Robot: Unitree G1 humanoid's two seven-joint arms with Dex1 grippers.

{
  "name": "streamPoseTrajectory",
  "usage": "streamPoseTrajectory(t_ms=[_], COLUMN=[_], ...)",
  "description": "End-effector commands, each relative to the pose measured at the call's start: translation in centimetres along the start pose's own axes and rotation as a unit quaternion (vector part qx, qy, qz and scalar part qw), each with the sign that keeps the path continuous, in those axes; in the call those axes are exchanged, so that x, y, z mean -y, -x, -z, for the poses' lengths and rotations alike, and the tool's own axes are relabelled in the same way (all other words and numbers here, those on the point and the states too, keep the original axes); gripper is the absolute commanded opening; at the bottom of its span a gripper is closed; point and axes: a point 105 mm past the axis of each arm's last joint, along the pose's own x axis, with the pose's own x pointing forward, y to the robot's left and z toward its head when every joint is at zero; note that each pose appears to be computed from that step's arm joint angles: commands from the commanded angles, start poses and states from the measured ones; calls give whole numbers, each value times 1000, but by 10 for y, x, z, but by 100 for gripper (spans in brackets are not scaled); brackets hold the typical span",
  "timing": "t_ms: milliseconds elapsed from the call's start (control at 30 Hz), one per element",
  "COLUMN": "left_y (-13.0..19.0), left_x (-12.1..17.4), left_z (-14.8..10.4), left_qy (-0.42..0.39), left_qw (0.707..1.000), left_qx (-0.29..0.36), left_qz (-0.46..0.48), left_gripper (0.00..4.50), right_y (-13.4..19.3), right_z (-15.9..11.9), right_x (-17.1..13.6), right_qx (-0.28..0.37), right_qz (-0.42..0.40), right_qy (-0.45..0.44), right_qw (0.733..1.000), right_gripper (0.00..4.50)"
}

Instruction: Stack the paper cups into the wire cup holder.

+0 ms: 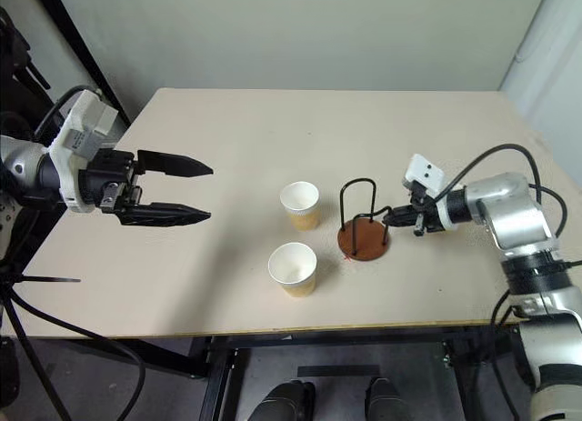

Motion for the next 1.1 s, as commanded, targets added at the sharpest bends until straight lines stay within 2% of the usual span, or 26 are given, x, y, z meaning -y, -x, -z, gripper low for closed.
streamPoseTrajectory(t_ms=[33,200,433,500,533,700,867,1000,1100], left_y=[-5,-12,-15,-16,-16,-15,-11,-10,-8], left_x=[9,9,6,6,6,6,5,5,5], left_z=[-13,-14,-14,-14,-15,-15,-16,-14,-13], left_qy=[-23,-28,-30,-31,-32,-35,-34,-34,-33], left_qw=[999,998,998,998,998,998,999,999,999], left_qx=[4,3,5,5,5,7,10,10,9], left_qz=[30,47,52,52,52,45,33,25,18], left_gripper=[450,450,450,450,450,450,450,450,450], right_y=[21,28,20,17,16,16,33,59,84], right_z=[-3,7,19,20,22,27,44,51,44], right_x=[-3,-9,-14,-15,-16,-14,-11,-4,0], right_qx=[3,-9,-33,-35,-38,-46,-86,-111,-120], right_qz=[21,24,23,18,15,18,27,54,77], right_qy=[15,4,8,5,7,7,12,22,31], right_qw=[1000,1000,999,999,999,999,996,992,989], right_gripper=[3,3,3,59,73,234,410,410,410])
